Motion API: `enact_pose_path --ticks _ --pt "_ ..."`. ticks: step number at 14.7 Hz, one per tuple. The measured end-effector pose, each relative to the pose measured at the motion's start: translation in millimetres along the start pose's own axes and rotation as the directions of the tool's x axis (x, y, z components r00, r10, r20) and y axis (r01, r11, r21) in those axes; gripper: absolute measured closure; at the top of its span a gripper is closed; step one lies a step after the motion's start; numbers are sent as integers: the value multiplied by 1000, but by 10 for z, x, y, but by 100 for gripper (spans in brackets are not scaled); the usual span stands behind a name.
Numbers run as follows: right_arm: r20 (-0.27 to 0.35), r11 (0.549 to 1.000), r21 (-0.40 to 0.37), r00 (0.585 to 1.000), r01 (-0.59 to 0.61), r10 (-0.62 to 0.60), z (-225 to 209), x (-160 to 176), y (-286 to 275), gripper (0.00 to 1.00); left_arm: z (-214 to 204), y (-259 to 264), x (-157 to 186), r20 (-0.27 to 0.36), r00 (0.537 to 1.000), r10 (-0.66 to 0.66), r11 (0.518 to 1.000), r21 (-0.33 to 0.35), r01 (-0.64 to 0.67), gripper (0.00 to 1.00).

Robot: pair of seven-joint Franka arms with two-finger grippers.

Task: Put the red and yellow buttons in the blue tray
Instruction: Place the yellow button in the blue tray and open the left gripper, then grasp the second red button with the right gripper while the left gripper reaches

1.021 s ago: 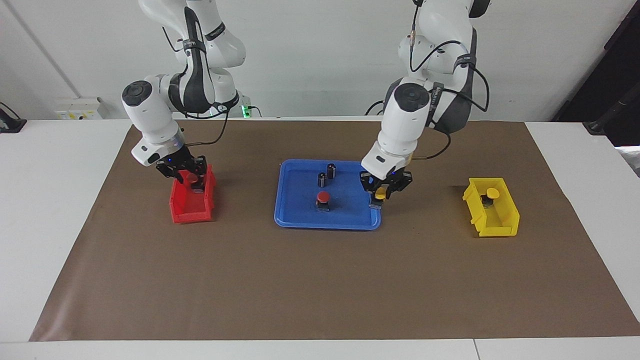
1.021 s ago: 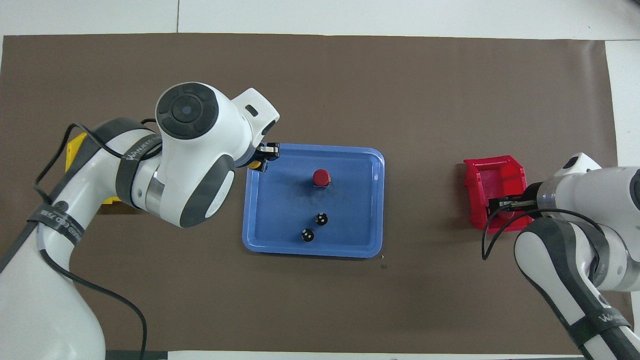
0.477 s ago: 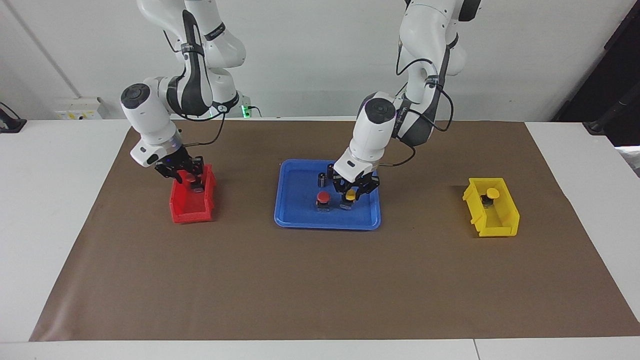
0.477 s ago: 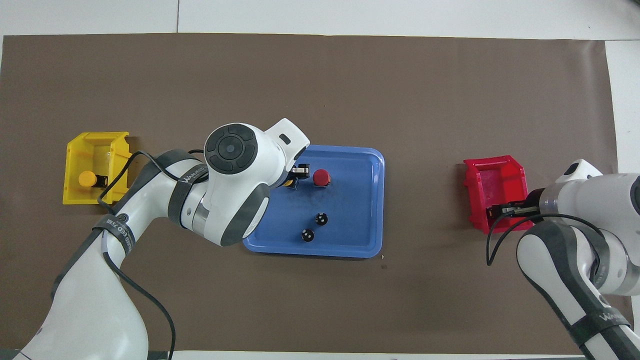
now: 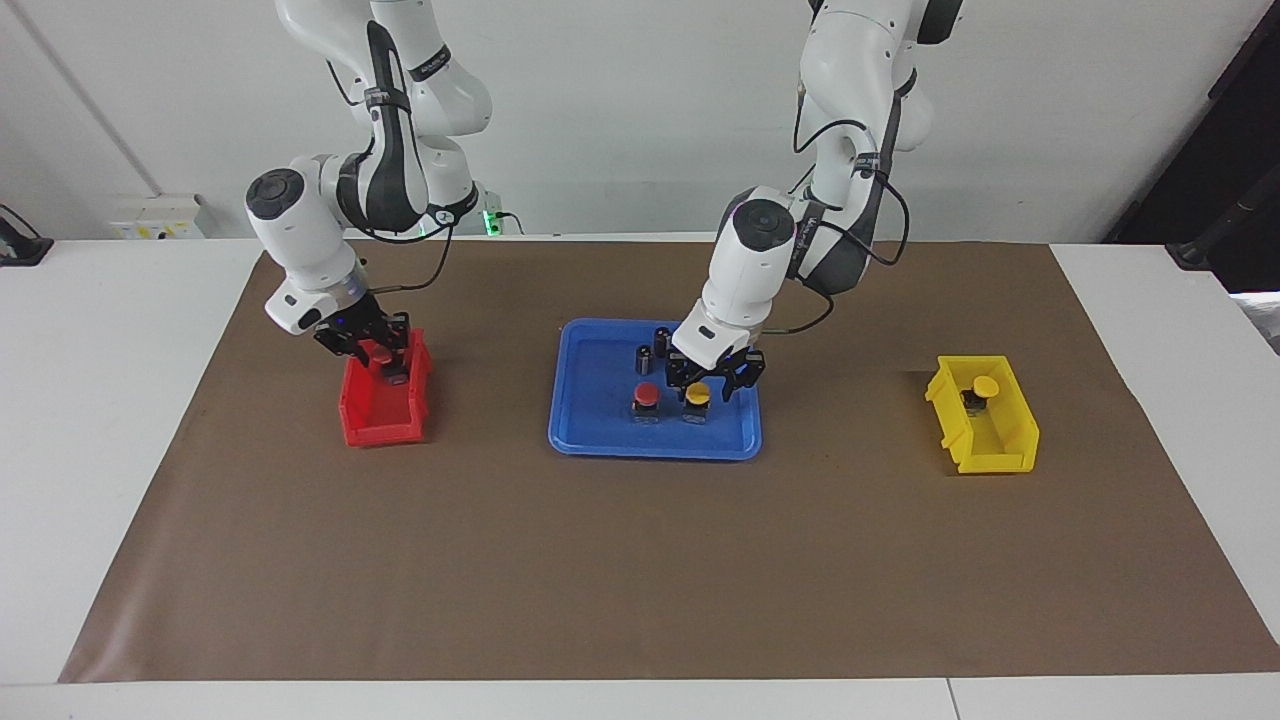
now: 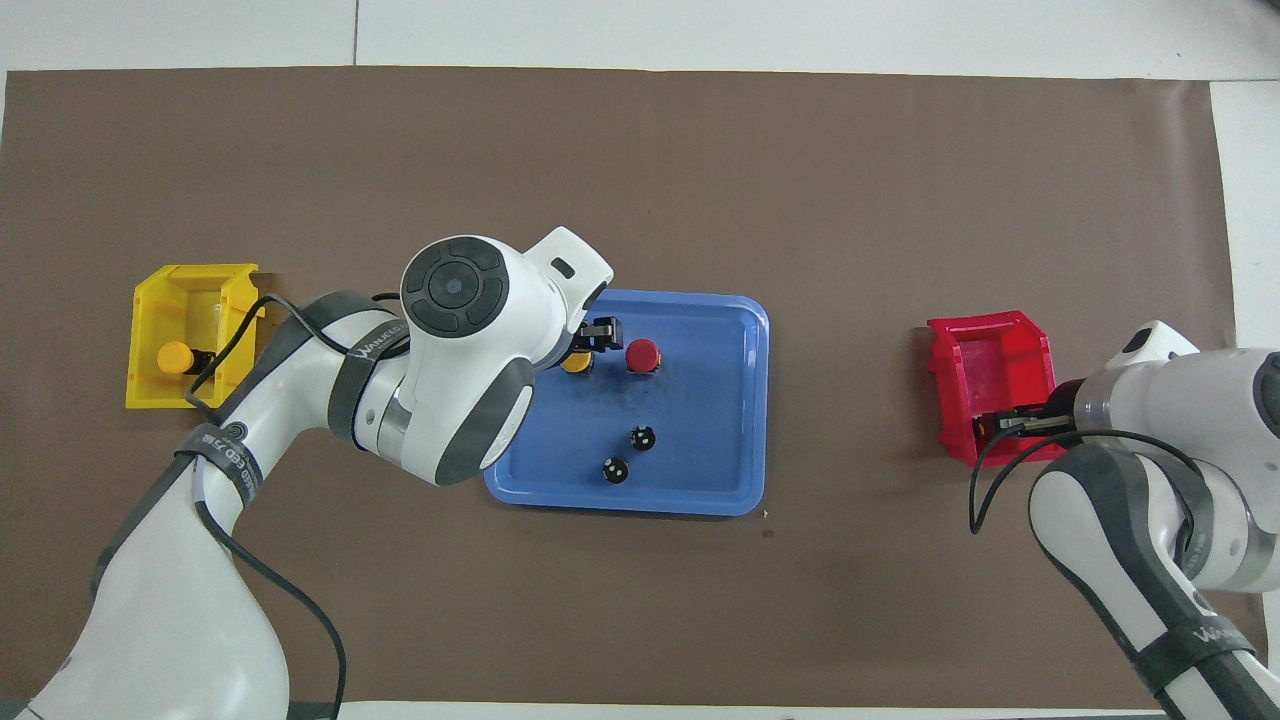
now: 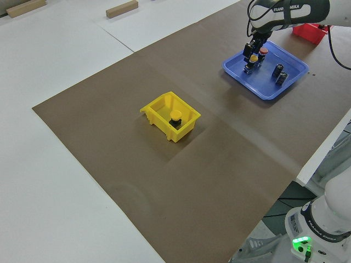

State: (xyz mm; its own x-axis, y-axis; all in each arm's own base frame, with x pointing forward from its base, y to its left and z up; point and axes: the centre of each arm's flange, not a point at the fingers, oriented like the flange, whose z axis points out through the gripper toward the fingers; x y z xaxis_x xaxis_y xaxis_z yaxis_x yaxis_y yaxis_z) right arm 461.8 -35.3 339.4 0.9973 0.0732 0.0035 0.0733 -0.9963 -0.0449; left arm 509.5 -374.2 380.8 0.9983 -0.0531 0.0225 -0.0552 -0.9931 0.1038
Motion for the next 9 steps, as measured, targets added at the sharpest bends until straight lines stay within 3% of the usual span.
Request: enact_pose_path --ticks 1,2,4,7,9 --pt "0 1000 0 1000 0 0 0 0 -1 54 -148 -25 32 19 1000 -6 1000 11 6 0" --pt "0 1000 0 1000 0 0 1 0 -3 59 -349 -114 98 33 999 -22 1000 21 22 0" --pt "0 1000 0 1000 3 -3 0 3 -16 59 -765 -566 311 37 998 -43 999 28 42 0" --pt "3 1000 0 1000 17 -17 -179 116 -37 59 -1277 -1817 657 35 999 -21 1000 24 20 0" --pt "30 999 3 999 45 -45 -608 318 -31 59 -1576 -2633 725 39 999 6 1000 19 -6 0"
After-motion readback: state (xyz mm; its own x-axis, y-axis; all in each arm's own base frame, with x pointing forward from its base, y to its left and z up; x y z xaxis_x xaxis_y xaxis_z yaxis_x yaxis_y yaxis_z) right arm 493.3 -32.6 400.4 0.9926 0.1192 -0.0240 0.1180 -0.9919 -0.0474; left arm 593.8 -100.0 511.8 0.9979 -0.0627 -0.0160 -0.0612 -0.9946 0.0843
